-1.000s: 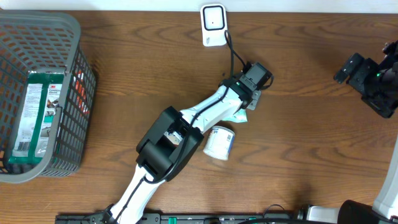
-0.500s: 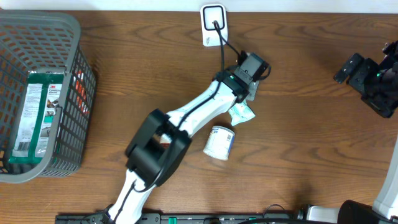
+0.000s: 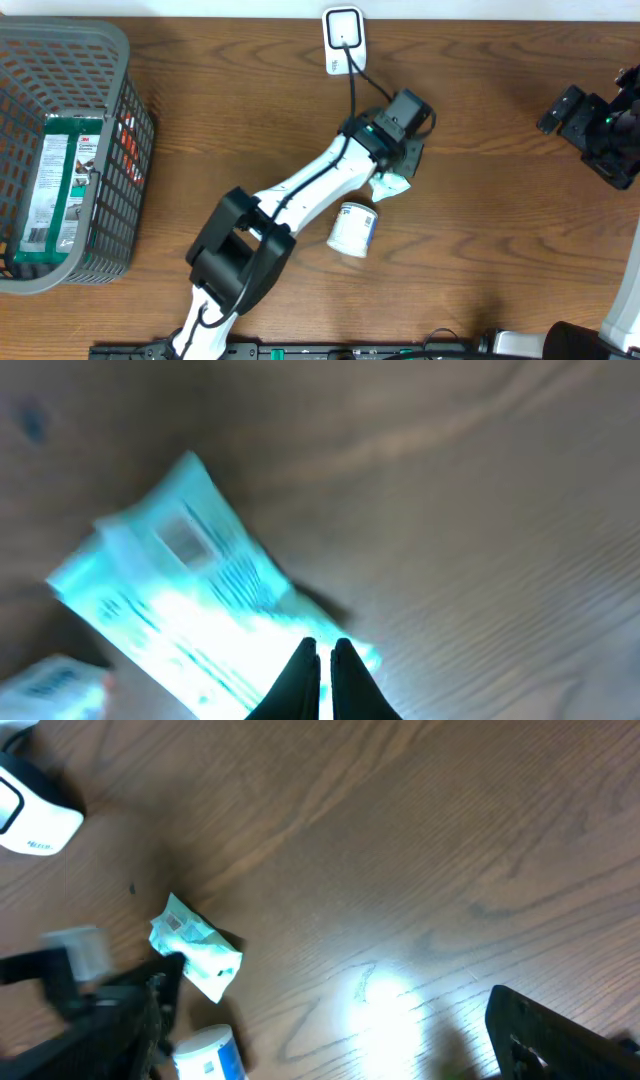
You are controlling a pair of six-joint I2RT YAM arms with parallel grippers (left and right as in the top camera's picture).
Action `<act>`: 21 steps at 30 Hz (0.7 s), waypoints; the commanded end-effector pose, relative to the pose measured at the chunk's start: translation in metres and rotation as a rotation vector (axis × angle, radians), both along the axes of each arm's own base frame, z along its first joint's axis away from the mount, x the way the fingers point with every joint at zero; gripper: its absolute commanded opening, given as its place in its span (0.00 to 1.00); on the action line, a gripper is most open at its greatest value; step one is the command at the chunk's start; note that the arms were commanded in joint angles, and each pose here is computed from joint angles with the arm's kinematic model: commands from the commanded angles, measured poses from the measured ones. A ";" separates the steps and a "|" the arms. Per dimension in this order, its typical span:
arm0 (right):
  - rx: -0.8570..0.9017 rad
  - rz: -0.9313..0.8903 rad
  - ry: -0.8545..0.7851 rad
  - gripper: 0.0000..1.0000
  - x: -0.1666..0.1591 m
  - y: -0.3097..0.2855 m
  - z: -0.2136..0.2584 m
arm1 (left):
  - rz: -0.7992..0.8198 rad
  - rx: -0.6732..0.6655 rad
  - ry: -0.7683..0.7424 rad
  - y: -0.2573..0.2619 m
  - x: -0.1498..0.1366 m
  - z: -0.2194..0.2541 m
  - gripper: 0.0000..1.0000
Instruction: Scan the item barcode
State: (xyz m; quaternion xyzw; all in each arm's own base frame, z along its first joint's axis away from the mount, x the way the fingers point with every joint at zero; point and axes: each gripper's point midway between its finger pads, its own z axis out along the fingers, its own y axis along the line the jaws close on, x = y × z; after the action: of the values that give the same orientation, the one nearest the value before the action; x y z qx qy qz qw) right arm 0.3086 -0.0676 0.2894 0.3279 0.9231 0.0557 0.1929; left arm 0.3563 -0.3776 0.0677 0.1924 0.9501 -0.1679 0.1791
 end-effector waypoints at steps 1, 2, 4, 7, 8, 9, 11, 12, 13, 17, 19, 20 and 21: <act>-0.004 -0.012 -0.008 0.99 0.002 -0.002 0.003 | -0.029 0.056 0.084 0.000 -0.024 -0.040 0.08; -0.004 -0.012 -0.008 0.99 0.002 -0.002 0.003 | -0.037 0.068 0.094 0.001 -0.028 -0.047 0.08; -0.004 -0.012 -0.008 0.99 0.002 -0.002 0.003 | -0.067 0.090 0.099 0.002 -0.033 -0.054 0.08; -0.004 -0.012 -0.007 0.99 0.002 -0.002 0.003 | -0.075 0.101 0.103 0.005 -0.035 -0.053 0.08; -0.004 -0.012 -0.008 0.99 0.002 -0.002 0.003 | -0.074 0.099 0.102 0.006 -0.035 -0.050 0.08; -0.004 -0.012 -0.007 0.99 0.002 -0.002 0.003 | -0.075 0.097 0.097 0.006 -0.034 -0.048 0.08; -0.004 -0.012 -0.008 0.99 0.002 -0.002 0.003 | -0.076 0.086 0.085 0.005 -0.033 -0.040 0.08; -0.004 -0.012 -0.008 0.99 0.002 -0.002 0.003 | -0.076 0.078 0.077 0.005 -0.032 -0.035 0.07; -0.004 -0.012 -0.008 0.99 0.002 -0.002 0.003 | -0.078 0.071 0.068 0.004 -0.031 -0.029 0.08; -0.004 -0.012 -0.008 0.99 0.002 -0.002 0.003 | -0.075 0.037 0.025 0.002 -0.028 -0.004 0.08; -0.004 -0.012 -0.008 0.99 0.002 -0.002 0.003 | -0.074 0.012 0.001 0.002 -0.027 0.013 0.08; -0.004 -0.012 -0.008 0.99 0.002 -0.002 0.003 | -0.072 0.000 -0.011 0.002 -0.027 0.023 0.08; -0.004 -0.012 -0.008 0.99 0.002 -0.002 0.003 | -0.070 -0.012 -0.022 0.004 -0.027 0.034 0.11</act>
State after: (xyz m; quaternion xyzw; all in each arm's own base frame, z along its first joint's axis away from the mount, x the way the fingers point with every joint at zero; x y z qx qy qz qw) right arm 0.3086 -0.0676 0.2894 0.3279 0.9231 0.0557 0.1929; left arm 0.3234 -0.3747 0.0538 0.2264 0.9507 -0.1558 0.1434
